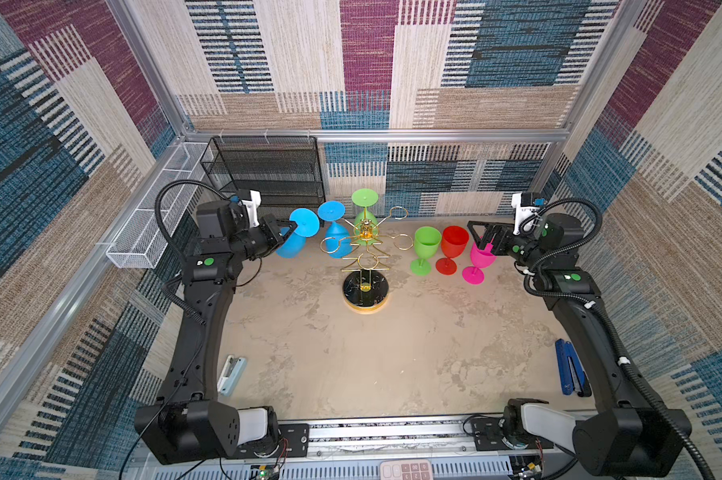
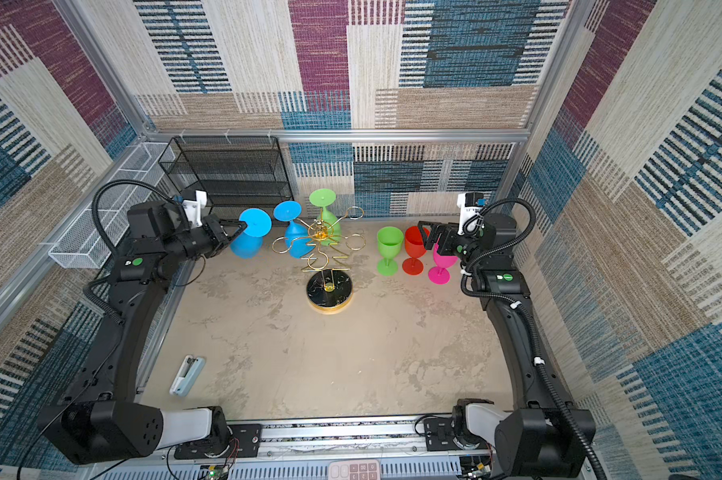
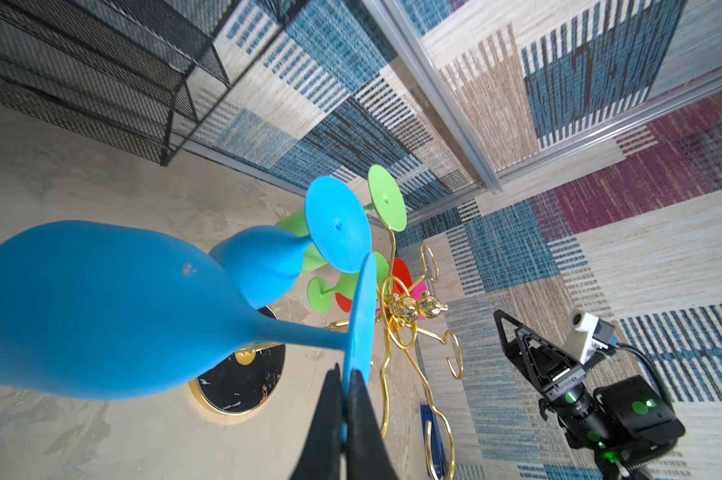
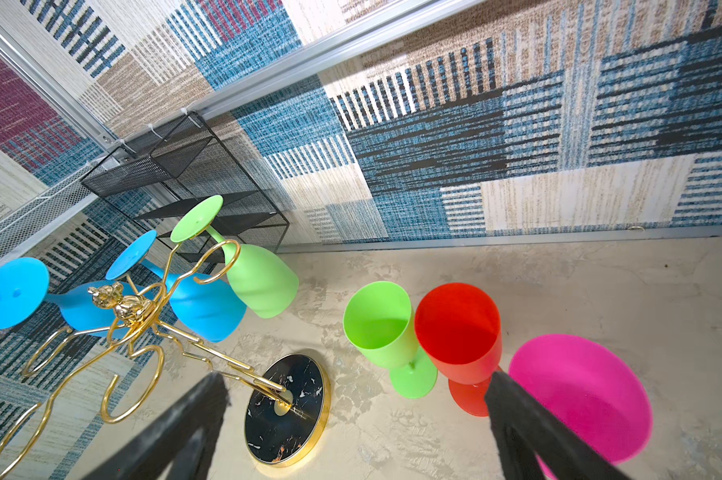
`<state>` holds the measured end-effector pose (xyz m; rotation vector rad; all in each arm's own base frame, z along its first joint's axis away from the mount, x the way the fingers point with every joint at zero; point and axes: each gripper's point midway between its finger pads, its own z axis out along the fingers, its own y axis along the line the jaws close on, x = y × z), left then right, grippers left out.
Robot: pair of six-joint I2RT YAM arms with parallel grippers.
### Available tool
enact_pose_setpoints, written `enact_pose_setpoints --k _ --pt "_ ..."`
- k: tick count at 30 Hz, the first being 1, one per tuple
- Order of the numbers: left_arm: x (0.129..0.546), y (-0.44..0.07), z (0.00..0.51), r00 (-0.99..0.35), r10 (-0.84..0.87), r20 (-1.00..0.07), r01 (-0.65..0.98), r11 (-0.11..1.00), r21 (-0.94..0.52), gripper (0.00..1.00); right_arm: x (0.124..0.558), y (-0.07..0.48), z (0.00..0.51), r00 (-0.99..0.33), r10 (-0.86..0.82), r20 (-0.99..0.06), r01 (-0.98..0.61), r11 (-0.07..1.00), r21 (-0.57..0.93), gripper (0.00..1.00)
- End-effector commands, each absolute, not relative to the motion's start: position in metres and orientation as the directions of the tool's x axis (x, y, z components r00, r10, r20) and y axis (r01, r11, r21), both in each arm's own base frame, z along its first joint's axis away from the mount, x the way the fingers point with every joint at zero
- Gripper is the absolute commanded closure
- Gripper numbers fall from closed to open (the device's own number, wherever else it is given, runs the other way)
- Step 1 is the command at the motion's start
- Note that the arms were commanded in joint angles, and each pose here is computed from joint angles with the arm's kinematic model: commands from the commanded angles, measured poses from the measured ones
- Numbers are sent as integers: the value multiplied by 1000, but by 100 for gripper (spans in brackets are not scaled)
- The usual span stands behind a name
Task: Take the wine glass off the wine glass rack
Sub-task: 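Slide the blue glass off the hook and lift it clear with the left gripper, then raise the blue glass above the rack while the right gripper reaches toward it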
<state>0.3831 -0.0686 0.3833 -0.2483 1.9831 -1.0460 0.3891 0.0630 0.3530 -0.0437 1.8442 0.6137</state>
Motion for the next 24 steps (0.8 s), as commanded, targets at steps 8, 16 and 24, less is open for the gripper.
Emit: enact_pose_setpoints --k 8,16,24 --pt "352 -59 465 -548 -537 -641 390 515 -764 100 383 73 379 -289 226 -930 -412 848 334 1" --pt "314 -85 511 -558 -492 -668 524 416 -743 100 357 94 433 -92 164 -982 -543 819 187 1" --pt "289 -106 542 -554 -443 -705 607 365 -706 100 339 145 460 32 91 -995 -660 750 48 1"
